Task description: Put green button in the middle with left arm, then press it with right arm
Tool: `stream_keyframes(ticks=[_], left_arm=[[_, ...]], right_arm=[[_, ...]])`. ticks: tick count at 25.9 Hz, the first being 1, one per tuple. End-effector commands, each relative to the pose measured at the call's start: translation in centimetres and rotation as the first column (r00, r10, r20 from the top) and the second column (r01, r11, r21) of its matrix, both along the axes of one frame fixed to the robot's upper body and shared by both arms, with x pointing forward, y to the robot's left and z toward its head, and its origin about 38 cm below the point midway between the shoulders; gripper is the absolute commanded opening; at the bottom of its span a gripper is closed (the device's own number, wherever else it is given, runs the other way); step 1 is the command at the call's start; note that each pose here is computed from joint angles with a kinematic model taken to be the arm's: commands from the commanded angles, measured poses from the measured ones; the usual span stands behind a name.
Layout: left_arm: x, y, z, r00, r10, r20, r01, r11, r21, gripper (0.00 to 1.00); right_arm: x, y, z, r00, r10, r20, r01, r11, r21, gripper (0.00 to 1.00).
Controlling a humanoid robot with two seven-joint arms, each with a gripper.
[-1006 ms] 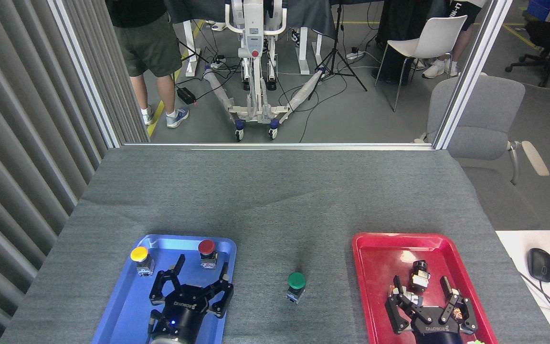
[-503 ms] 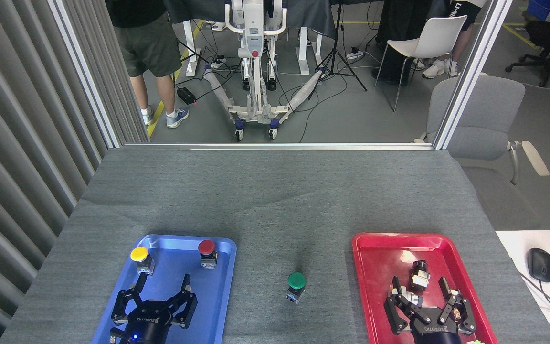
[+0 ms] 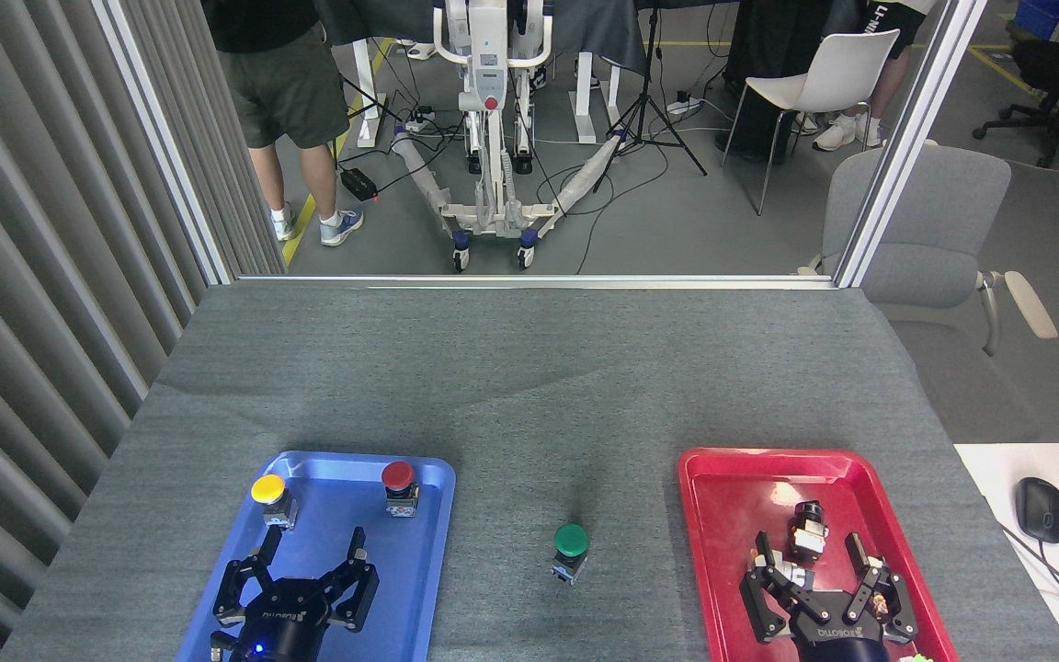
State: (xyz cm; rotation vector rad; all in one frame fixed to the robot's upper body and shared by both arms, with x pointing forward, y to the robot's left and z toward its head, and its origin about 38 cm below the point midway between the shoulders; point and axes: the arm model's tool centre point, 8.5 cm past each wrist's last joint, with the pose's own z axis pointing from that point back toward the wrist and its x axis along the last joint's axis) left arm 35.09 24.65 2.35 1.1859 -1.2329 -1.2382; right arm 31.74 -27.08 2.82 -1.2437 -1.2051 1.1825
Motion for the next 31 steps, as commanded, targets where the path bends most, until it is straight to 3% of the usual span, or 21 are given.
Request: stream_keyframes(ticks=[1,31], left_arm=[[-0.02,-0.02,-0.02,1.0,0.0,-0.001,0.0,1.0,-0.001,1.0],[-0.03,0.64,0.07,1.0,0.018,0.002,-0.018,1.0,0.0,1.0]], right_arm=[[0.0,0.03,0.0,1.0,-0.001,0.0,0.001,1.0,0.001,1.0],[0.04,0.57,-0.15,1.0,0.001,-0.003,-0.001,1.0,0.014,1.0]])
